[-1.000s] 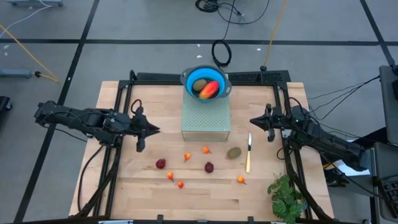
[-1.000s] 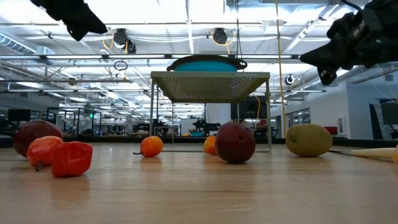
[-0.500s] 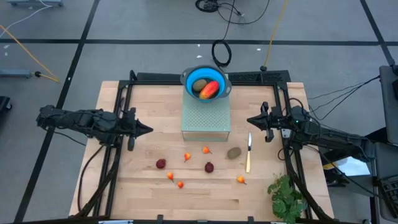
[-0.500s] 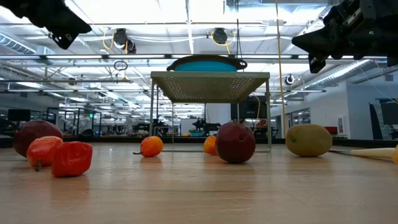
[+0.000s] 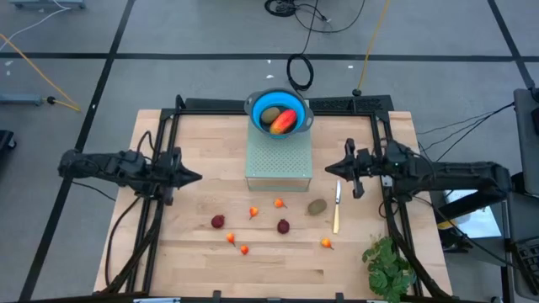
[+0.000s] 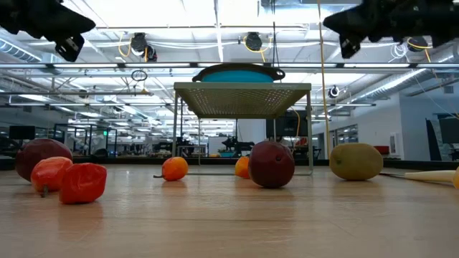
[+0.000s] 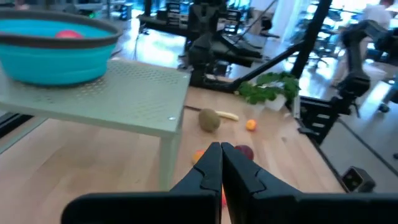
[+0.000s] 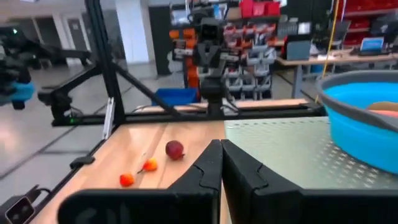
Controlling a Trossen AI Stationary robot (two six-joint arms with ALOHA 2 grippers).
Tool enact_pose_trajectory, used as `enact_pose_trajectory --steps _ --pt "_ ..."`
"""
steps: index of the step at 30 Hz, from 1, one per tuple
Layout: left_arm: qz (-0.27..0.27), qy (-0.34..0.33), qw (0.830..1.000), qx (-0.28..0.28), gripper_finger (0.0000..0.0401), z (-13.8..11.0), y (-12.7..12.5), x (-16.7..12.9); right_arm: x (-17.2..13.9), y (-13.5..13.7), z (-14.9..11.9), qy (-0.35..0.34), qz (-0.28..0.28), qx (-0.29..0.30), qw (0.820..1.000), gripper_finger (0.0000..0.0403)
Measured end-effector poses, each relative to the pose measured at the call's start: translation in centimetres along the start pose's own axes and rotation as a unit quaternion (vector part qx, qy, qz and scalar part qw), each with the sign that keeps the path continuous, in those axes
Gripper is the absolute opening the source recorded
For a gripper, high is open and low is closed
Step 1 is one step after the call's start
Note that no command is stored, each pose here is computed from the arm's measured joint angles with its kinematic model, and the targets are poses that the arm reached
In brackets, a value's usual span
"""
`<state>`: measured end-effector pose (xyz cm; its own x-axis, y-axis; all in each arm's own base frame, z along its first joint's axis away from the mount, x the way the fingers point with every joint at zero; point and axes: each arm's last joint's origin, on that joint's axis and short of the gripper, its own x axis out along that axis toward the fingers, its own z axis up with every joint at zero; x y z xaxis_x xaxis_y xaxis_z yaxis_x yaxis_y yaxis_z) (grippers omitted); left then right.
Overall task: Pick & Place Fruit
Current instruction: Put the kiwi into the blue strainer bowl on the shelf
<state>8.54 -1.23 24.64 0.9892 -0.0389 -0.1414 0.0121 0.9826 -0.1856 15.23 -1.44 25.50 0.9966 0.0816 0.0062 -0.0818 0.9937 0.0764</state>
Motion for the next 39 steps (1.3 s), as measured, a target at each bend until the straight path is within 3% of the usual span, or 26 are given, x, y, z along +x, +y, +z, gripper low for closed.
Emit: enact_pose_trajectory --steps 11,21,29,39 --pt "-0.005 -0.008 1.000 0.005 0.0006 -1.2 0.3 -0.3 4.7 2.5 4.0 0.117 0.024 -0.044 0.992 0.0000" --pt "-0.005 -0.008 1.000 0.014 0.0008 -1.3 0.3 -0.4 8.6 5.8 5.2 0.214 0.001 -0.098 0.972 0.0000" --pt "-0.005 -0.007 1.000 0.013 0.0011 -1.3 0.3 -0.4 10.5 8.3 5.5 0.270 0.013 -0.122 0.955 0.0000" --pt "-0.004 -0.004 1.000 0.016 0.0013 -1.3 0.3 -0.4 11.4 9.2 4.6 0.321 0.001 -0.061 0.945 0.0012"
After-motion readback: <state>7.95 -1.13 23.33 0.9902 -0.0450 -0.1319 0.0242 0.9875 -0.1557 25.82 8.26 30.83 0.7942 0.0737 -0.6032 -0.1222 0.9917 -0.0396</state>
